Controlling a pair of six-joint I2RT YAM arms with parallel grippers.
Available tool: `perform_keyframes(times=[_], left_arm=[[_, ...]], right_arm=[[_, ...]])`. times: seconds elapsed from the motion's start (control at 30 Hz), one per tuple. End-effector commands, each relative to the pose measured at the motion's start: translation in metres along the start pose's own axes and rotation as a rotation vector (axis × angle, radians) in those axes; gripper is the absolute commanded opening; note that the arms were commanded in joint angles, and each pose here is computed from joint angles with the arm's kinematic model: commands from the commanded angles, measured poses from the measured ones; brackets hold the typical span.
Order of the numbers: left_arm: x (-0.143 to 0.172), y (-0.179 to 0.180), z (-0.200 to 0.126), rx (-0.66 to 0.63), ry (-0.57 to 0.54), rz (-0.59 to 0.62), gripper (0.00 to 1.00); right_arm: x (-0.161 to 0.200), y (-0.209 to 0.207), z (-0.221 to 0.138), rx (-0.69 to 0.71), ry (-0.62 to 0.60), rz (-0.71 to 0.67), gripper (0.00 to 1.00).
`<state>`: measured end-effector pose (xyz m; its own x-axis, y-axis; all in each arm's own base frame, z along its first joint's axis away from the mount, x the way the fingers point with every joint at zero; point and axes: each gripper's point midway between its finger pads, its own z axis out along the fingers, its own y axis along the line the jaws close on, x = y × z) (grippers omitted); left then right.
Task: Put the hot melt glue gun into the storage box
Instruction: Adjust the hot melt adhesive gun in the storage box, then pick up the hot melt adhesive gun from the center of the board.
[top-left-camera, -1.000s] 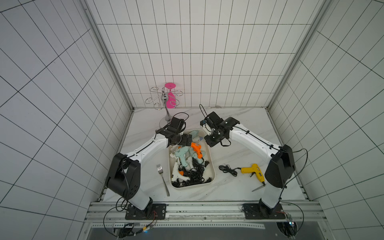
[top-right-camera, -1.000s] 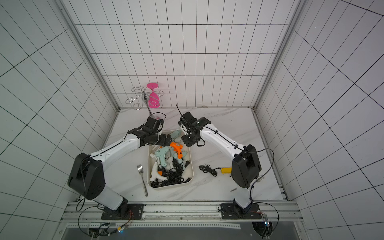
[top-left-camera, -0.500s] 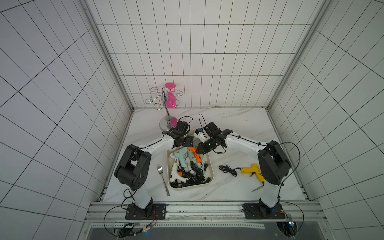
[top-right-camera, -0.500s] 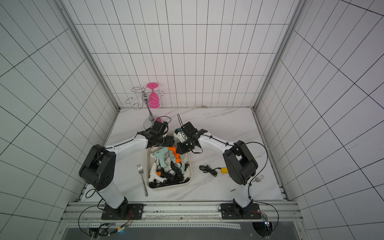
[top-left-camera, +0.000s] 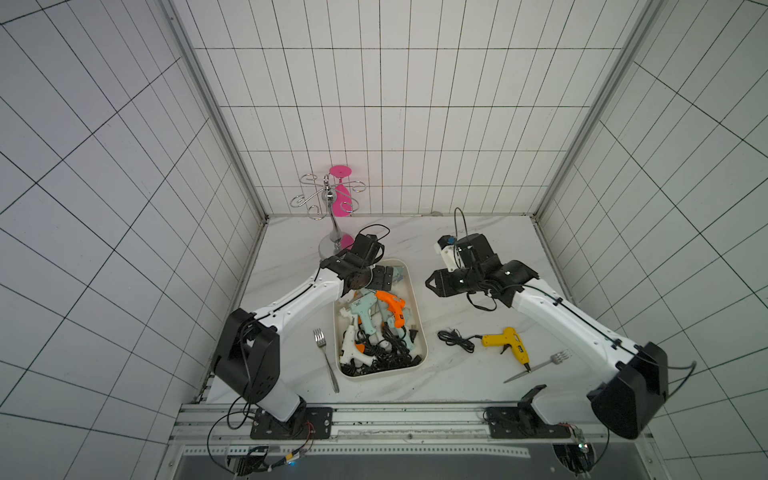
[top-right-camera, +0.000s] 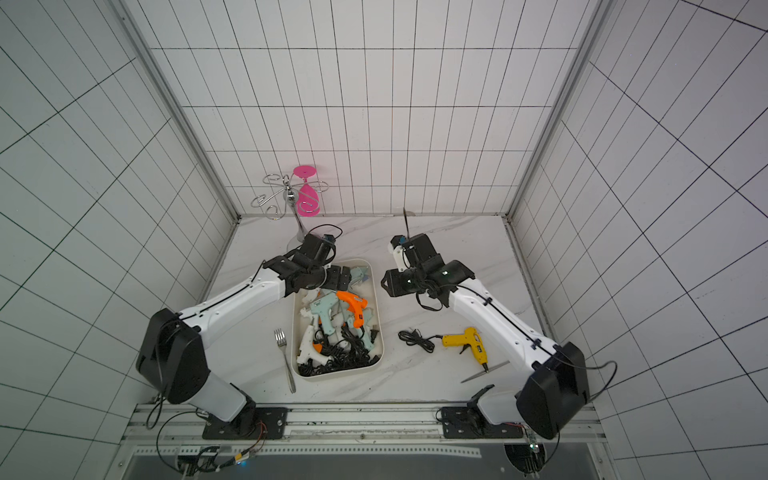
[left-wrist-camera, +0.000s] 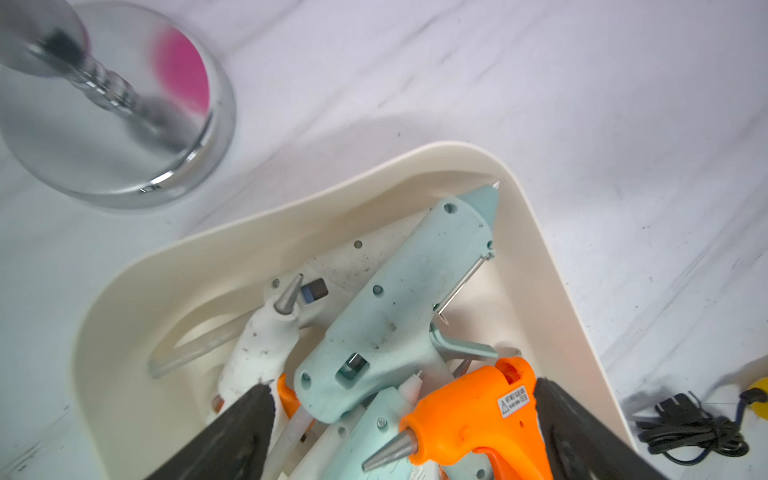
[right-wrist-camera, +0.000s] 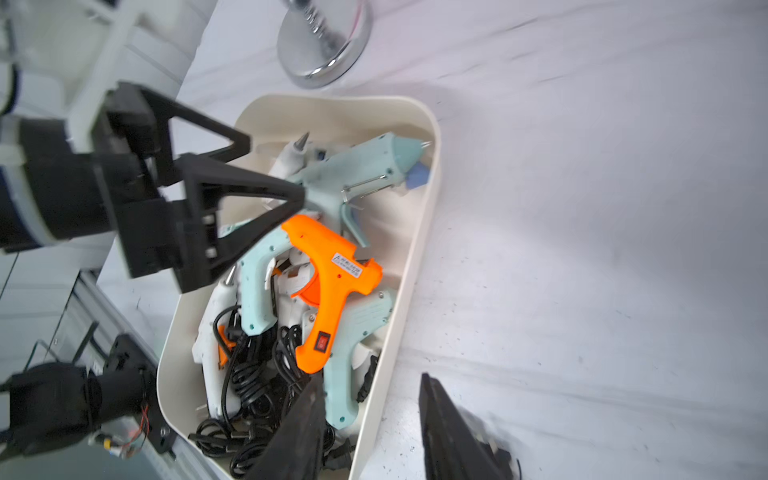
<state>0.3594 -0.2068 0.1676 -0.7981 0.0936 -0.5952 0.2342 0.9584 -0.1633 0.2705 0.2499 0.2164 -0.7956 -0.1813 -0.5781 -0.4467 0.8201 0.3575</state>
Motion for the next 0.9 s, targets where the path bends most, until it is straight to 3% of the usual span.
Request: perform_keyframes(times=[0.0,0.17,0.4,0.53,0.6,0.73,0.87], left_arm=[[-0.007,0.012,-0.023,-0.053,-0.038,-0.028,0.98],[0.020,0.031,-0.052,-0.103,-0.027,-0.085,0.98],[0.071,0.054,-0.062,-0.127,0.003,-0.170,0.99],[0.088,0.062,-0.060,-0.136,0.042,-0.184,0.99],[0.097,0.064,-0.055,-0.136,0.073,-0.189,0.99],[0.119,0.066,-0.043,-0.147,0.171,-0.195,0.99],[0.131,0.071,-0.036,-0.176,0.219,-0.188,0.99]], right_arm=[[0.056,-0.079,-0.009,0.305,0.083,0.292,0.38],[0.104,-0.134,-0.031,0.440,0.081,0.629,0.47],[0.146,-0.166,-0.063,0.675,0.169,0.851,0.49],[0.161,-0.162,-0.050,0.651,0.234,0.972,0.50],[0.169,-0.163,-0.040,0.654,0.258,1.019,0.56],[0.162,-0.159,-0.014,0.578,0.269,1.041,0.56],[0.172,-0.164,-0.009,0.623,0.316,1.049,0.57]])
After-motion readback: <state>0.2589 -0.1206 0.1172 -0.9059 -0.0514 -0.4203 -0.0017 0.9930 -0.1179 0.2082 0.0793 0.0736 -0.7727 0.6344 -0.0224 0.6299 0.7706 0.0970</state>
